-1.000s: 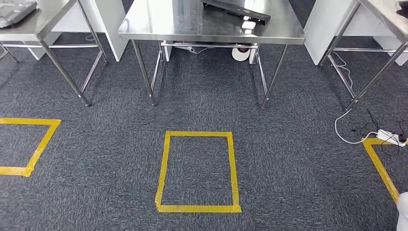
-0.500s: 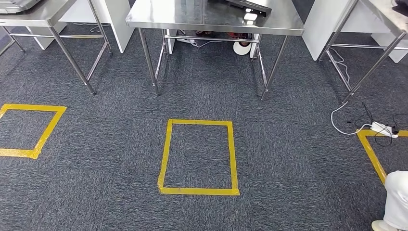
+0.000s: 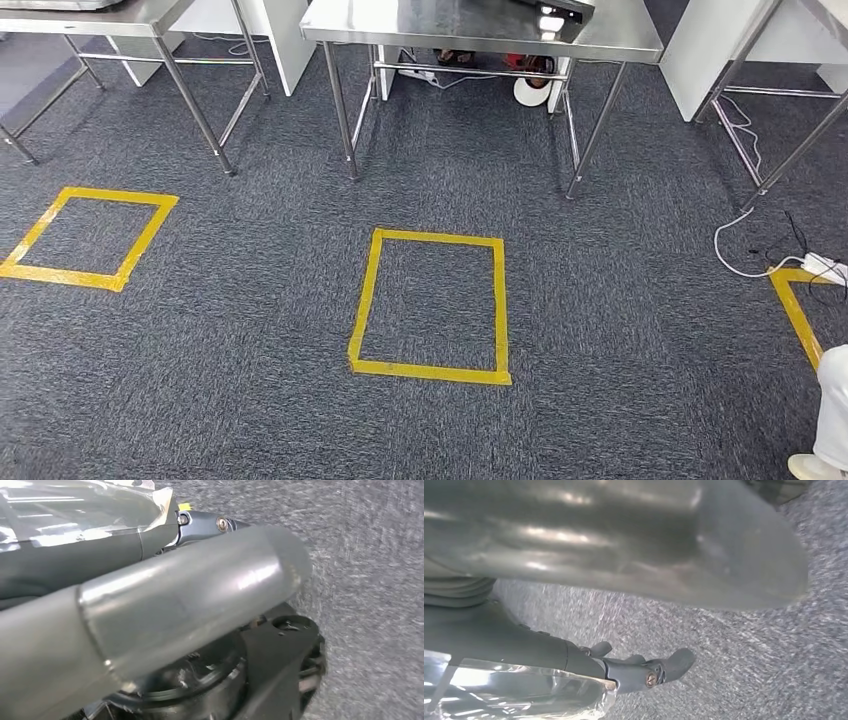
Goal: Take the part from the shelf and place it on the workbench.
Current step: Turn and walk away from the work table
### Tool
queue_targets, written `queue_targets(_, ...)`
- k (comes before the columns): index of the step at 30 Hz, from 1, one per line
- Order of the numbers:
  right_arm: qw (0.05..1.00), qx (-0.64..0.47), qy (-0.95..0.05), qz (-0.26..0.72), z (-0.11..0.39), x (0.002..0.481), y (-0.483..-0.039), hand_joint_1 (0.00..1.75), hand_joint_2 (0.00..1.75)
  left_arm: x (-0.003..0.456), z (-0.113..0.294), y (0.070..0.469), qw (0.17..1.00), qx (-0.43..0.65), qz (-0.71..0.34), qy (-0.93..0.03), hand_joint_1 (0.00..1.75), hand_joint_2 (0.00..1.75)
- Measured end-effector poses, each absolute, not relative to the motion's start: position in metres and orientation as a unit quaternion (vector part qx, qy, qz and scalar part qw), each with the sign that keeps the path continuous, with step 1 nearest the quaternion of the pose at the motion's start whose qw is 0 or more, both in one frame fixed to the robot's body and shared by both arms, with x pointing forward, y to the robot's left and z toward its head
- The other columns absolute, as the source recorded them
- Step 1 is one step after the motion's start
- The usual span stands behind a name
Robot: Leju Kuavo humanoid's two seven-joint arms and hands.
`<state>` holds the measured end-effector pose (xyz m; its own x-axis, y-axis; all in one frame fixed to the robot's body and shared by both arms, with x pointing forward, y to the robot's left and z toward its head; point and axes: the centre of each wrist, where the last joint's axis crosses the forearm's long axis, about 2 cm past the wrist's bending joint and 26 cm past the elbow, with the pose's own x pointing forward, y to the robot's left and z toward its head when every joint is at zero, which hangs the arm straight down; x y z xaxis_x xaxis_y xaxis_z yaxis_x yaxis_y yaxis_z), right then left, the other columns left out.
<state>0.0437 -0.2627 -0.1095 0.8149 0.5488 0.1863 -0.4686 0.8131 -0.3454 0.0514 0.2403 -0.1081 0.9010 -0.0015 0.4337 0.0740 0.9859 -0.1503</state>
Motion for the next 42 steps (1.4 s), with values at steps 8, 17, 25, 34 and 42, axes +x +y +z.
queue_targets(8,0.946,-0.143,-0.130,0.260,-0.110,0.036,-0.265,0.00,0.00,0.047,-0.109,0.240,0.973,-0.072,-0.031,-0.218,0.00,0.00)
queue_targets(17,0.948,-0.145,-0.132,0.250,-0.110,0.040,-0.265,0.00,0.00,0.053,-0.107,0.236,0.968,-0.053,-0.047,-0.241,0.00,0.00)
queue_targets(25,0.950,-0.145,-0.126,0.246,-0.111,0.034,-0.266,0.00,0.00,0.054,-0.107,0.232,0.964,-0.073,-0.049,-0.252,0.00,0.00)
queue_targets(34,0.950,-0.145,-0.127,0.247,-0.111,0.035,-0.266,0.00,0.00,0.055,-0.107,0.232,0.955,-0.074,-0.051,-0.283,0.00,0.00)
queue_targets(42,0.950,-0.144,-0.125,0.245,-0.111,0.034,-0.266,0.00,0.00,0.055,-0.107,0.231,0.949,-0.072,-0.055,-0.303,0.00,0.00)
